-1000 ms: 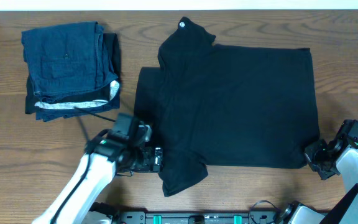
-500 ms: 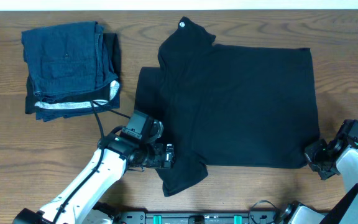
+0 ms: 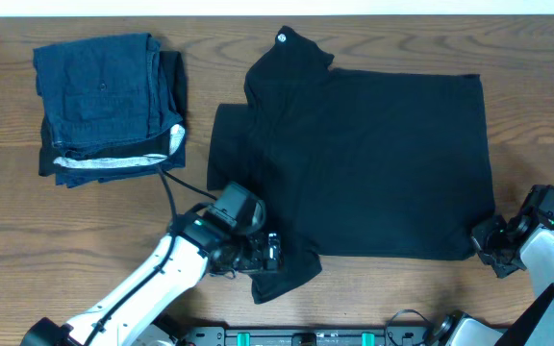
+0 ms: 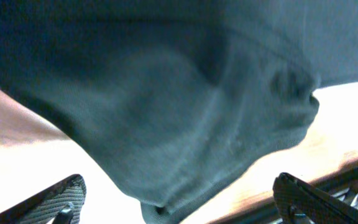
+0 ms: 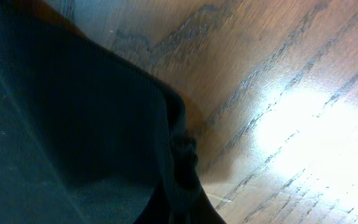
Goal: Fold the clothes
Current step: 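Reach the left gripper to the shirt's lower left hem and grasp it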
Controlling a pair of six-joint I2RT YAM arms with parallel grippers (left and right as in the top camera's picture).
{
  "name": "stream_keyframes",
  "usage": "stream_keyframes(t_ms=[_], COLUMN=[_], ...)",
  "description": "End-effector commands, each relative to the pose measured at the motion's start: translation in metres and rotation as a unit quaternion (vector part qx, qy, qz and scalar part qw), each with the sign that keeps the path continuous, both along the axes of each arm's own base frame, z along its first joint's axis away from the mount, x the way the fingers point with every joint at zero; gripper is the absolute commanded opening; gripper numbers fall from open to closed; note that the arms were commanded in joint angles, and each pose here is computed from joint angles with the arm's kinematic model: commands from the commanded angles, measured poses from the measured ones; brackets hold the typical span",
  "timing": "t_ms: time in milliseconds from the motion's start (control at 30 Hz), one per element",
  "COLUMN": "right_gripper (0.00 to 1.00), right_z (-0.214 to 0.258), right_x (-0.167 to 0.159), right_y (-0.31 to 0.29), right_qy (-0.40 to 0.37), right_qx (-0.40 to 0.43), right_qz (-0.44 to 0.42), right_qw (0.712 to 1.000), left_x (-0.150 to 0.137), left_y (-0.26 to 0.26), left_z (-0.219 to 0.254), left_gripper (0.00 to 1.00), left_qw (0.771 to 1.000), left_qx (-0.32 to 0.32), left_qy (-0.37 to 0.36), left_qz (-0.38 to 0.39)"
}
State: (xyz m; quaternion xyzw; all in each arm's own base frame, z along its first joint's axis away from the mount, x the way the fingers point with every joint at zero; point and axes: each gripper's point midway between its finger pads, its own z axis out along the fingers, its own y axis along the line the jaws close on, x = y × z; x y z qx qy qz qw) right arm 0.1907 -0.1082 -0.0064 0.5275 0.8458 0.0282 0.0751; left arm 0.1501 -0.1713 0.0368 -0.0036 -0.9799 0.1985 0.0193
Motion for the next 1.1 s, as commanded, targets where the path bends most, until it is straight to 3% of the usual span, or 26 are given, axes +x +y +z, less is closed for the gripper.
stream_keyframes(t_ms=[0, 133, 300, 400, 733, 1067], right_gripper=[0.01, 0.01, 0.01, 0.01, 0.01, 0.01], right_z=[-0.006, -0.006, -0.006, -0.006, -0.006, -0.006], right_x=[-0.008, -0.007, -0.007, -0.008, -0.008, -0.008], right_y=[0.004, 0.004, 0.004, 0.004, 0.005, 0.005], right_qy=[0.011, 0.010, 0.010, 0.011, 0.012, 0.012], right_qx=[0.010, 0.010, 0.010, 0.010, 0.011, 0.011], right_qz=[-0.009, -0.009, -0.009, -0.009, -0.009, -0.008], right_qw=[1.000, 1.000, 1.000, 1.000, 1.000, 1.000], left_x=[-0.003, -0.011, -0.017, -0.019, -0.028, -0.041], left_y=[0.002, 0.018, 0.021, 0.021, 0.011, 0.015], left_z=[-0.001, -0.007, -0.010, -0.012, -0.016, -0.039], left_gripper=[0.95, 0.95, 0.95, 0.85, 0.72, 0.72], left_qw=[0.998, 0.994, 0.992, 0.992, 0.992, 0.981], left_qx=[0.037, 0.094, 0.102, 0.101, 0.101, 0.163], left_qy=[0.008, 0.012, 0.019, 0.025, 0.033, 0.062], left_qz=[0.043, 0.062, 0.065, 0.072, 0.065, 0.081])
